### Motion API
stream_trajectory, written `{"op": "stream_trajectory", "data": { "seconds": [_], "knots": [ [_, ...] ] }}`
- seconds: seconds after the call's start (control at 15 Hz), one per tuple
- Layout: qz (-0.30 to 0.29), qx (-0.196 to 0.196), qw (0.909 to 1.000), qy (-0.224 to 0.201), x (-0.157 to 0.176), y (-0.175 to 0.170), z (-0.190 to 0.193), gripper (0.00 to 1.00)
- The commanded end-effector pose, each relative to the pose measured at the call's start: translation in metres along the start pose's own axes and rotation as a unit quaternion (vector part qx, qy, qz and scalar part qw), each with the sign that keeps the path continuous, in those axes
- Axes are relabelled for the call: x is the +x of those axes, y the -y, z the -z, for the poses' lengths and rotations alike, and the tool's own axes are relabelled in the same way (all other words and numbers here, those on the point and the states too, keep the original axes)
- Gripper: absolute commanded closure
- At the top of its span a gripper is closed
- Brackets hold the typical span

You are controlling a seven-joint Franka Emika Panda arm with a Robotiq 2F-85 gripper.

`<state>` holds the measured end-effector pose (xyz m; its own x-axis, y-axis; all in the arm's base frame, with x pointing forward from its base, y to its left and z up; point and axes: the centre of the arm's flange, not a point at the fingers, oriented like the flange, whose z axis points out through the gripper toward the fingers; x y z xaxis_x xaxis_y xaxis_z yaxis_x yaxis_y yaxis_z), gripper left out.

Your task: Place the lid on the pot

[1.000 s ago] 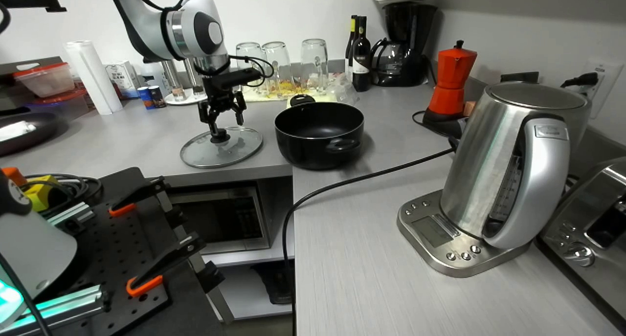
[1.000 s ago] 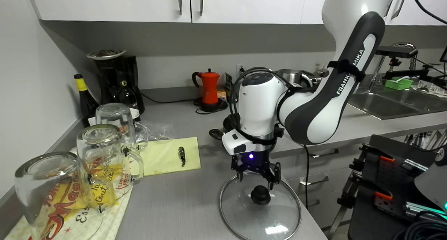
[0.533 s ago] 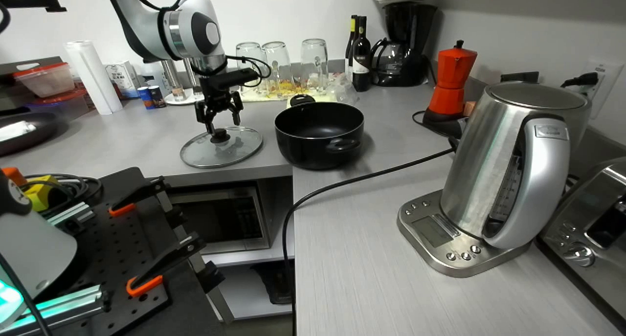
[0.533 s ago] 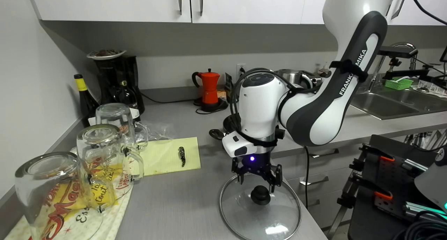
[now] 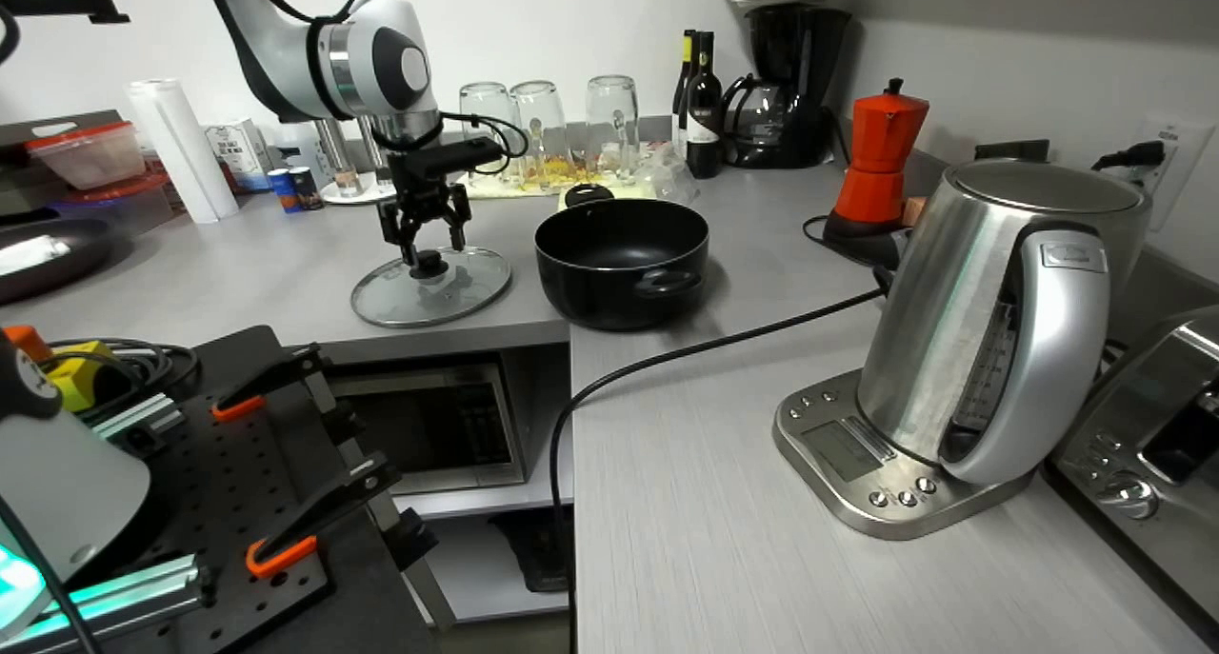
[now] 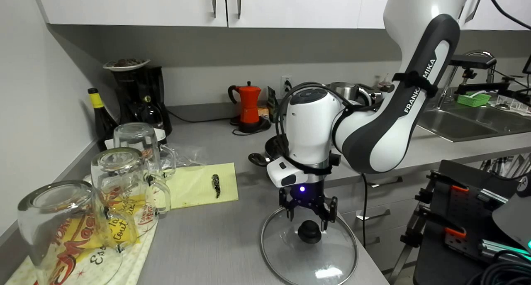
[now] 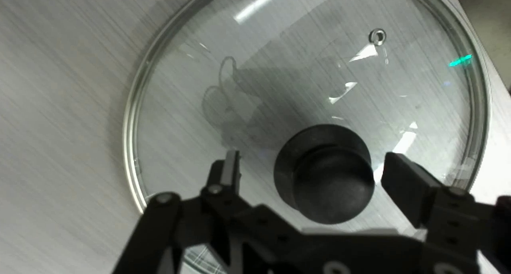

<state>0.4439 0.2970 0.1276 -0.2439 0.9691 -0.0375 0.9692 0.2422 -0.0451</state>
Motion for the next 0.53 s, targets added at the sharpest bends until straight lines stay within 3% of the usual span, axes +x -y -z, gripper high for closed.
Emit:
{"op": "stream_trajectory", "data": {
  "seconds": [0.0, 0.27, 0.47],
  "knots": [
    [0.01, 0.001, 0.9999, -0.008, -0.0007, 0.0051, 0.0015, 0.42],
    [0.013, 0.002, 0.9999, -0.006, 0.0016, 0.0068, 0.0021, 0.72],
    [0.012, 0.001, 0.9999, -0.005, 0.0008, 0.0068, 0.0029, 0.75]
  ]
}}
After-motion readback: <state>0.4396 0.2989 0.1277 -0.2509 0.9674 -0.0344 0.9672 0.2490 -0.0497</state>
